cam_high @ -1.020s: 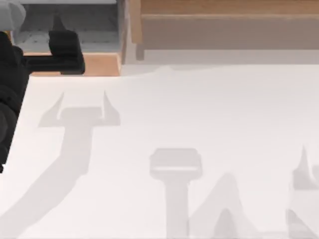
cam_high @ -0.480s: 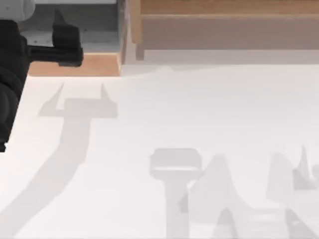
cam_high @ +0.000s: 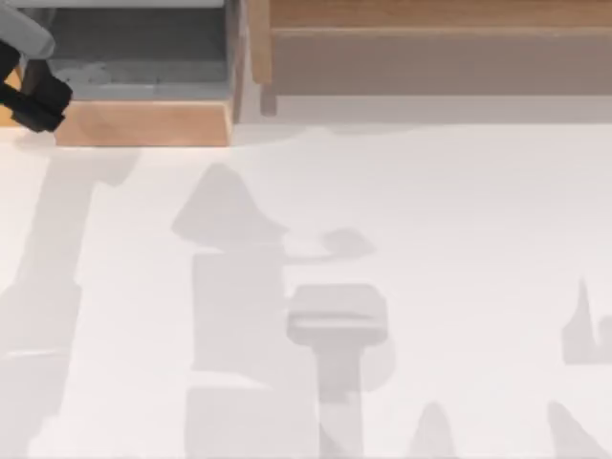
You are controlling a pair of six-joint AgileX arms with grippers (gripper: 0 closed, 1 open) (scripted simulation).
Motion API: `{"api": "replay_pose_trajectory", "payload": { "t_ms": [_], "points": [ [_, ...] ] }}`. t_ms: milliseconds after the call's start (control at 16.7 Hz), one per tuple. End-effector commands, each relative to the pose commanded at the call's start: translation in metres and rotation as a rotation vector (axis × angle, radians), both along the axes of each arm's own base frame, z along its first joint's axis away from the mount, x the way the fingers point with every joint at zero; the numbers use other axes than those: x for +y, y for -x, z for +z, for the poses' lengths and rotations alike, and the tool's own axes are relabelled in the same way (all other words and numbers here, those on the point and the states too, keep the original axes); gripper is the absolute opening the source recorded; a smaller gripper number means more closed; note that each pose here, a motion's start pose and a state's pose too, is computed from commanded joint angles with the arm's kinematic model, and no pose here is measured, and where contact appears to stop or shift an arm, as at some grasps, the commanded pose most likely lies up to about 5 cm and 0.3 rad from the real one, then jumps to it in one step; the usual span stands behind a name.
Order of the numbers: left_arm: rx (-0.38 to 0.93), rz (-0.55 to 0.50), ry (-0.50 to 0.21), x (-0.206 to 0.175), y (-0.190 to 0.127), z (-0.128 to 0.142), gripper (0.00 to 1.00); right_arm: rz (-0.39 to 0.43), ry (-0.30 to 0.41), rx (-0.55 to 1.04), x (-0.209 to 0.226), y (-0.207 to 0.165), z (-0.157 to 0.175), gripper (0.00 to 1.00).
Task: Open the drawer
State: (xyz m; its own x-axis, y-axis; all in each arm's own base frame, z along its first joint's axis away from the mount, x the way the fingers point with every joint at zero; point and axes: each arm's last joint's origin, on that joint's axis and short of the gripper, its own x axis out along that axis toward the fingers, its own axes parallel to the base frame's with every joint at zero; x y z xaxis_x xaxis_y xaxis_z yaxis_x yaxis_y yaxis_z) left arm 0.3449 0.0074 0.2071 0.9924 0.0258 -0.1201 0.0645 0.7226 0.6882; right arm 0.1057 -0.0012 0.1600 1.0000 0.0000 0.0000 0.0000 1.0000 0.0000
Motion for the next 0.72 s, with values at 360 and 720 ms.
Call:
{"api": "replay_pose_trajectory", "payload": {
  "t_ms": [360,720],
  "points": [
    [0.003,-0.074,-0.509,0.112,-0.049,-0.086,1.00,0.000,0.000,0.000,0.000,0.000,0.000,1.00],
    [-0.099,-0.093,-0.789,0.161,-0.062,-0.113,1.00,0.000,0.000,0.000,0.000,0.000,0.000,1.00]
  ]
}}
